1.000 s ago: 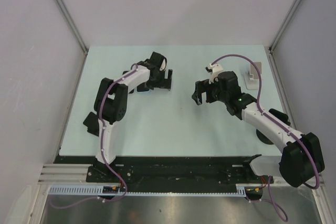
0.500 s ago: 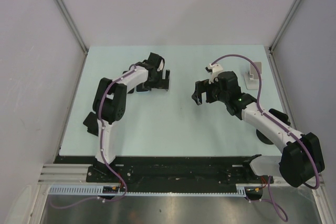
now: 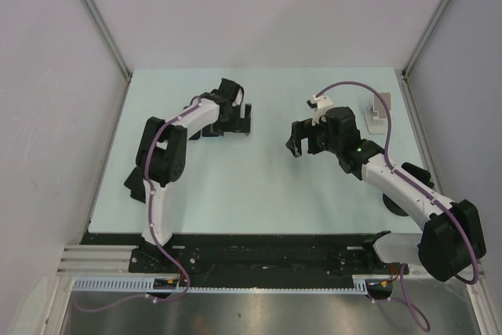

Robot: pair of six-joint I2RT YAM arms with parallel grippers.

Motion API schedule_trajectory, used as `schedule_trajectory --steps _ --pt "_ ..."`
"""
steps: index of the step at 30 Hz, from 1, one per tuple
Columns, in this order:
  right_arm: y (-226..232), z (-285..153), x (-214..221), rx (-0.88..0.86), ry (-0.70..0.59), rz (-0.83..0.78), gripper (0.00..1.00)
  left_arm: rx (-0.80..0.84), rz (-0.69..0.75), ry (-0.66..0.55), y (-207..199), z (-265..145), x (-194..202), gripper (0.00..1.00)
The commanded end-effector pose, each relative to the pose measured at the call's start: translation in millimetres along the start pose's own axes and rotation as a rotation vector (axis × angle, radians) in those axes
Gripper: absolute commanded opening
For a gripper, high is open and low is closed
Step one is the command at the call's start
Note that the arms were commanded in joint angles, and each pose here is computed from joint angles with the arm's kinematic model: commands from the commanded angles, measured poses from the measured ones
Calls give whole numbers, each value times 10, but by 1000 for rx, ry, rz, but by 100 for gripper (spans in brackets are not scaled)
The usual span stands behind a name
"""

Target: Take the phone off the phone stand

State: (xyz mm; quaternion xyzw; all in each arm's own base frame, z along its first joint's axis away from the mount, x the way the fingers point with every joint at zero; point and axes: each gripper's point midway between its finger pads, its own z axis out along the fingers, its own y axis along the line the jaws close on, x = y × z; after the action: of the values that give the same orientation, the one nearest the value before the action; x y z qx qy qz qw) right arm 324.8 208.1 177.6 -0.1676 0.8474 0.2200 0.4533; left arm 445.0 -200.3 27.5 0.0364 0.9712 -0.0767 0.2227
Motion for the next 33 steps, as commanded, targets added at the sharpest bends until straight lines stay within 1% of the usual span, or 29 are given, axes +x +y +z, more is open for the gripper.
schedule_trajectory --steps 1,3,4,5,6,7,8,9,10,11,12,13,14,15,16,17,18,19,20,21,22,23,24,25,27,28,31,32,33 --pt "39 -97 -167 -4 -64 -25 99 67 -36 -102 -127 -501 -290 100" --pt "47 -112 -183 -6 -70 -25 99 72 -41 -153 -125 -721 -398 100" --pt "53 -124 -191 -8 -72 -26 99 79 -41 -193 -135 -899 -471 100" --pt "63 -128 -197 -12 -75 -27 100 51 -48 -221 -76 -979 -511 100" --pt "63 -136 -205 -12 -78 -25 99 36 -58 -224 -12 -1026 -478 100" --pt "85 -151 -221 -21 -84 -27 99 32 -66 -268 19 -1223 -528 100" --pt "94 -156 -224 -26 -85 -28 99 10 -79 -288 87 -1307 -532 100" --pt "98 -164 -236 -27 -89 -27 99 -15 -103 -286 191 -1321 -454 100" --pt "116 -183 -256 -33 -97 -27 99 -17 -120 -330 236 -1535 -475 100" --pt "128 -191 -263 -36 -99 -27 99 -31 -135 -342 305 -1600 -439 100" --pt "139 -195 -268 -40 -102 -27 99 -75 -168 -335 470 -1593 -321 100" --pt "158 -204 -273 -49 -103 -24 99 -78 -189 -381 537 -1797 -315 100" --pt "168 -217 -283 -53 -107 -24 99 -97 -210 -398 627 -1873 -271 100" --pt "197 -220 -296 -63 -112 -26 99 -137 -250 -388 810 -1857 -127 100" --pt "202 -225 -300 -67 -113 -24 99 -143 -275 -442 895 -2080 -105 100" --pt "218 -230 -304 -73 -115 -22 99 -160 -302 -460 993 -2148 -45 100" --pt "238 -234 -312 -80 -118 -23 99 -206 -349 -456 1194 -2141 111 100" --pt "249 -239 -318 -87 -120 -20 99 -209 -376 -517 1268 -2359 148 99" --pt "258 -240 -324 -91 -122 -16 99 -226 -397 -537 1348 -2428 215 97" --pt "276 -241 -332 -99 -125 -17 99 -262 -428 -535 1489 -2419 365 97" --pt "293 -246 -336 -107 -126 -15 99 -279 -456 -601 1566 -2622 413 96" --pt "301 -243 -334 -112 -125 -12 99 -302 -476 -622 1638 -2686 485 94" --pt "311 -244 -340 -117 -127 -11 99 -336 -504 -616 1736 -2683 626 94" --pt "328 -254 -341 -123 -127 -9 99 -372 -527 -664 1823 -2839 691 93" --pt "339 -259 -346 -129 -129 -7 99 -441 -565 -644 1988 -2873 895 93" --pt "346 -273 -357 -131 -133 -6 99 -467 -585 -652 2054 -2928 962 93" --pt "369 -279 -355 -142 -132 -5 99 -531 -658 -614 2275 -2909 1203 95" --pt "374 -284 -359 -144 -133 -4 99 -523 -675 -609 2291 -2892 1241 98" --pt "378 -289 -362 -146 -134 -4 99 -553 -715 -590 2395 -2848 1352 99"
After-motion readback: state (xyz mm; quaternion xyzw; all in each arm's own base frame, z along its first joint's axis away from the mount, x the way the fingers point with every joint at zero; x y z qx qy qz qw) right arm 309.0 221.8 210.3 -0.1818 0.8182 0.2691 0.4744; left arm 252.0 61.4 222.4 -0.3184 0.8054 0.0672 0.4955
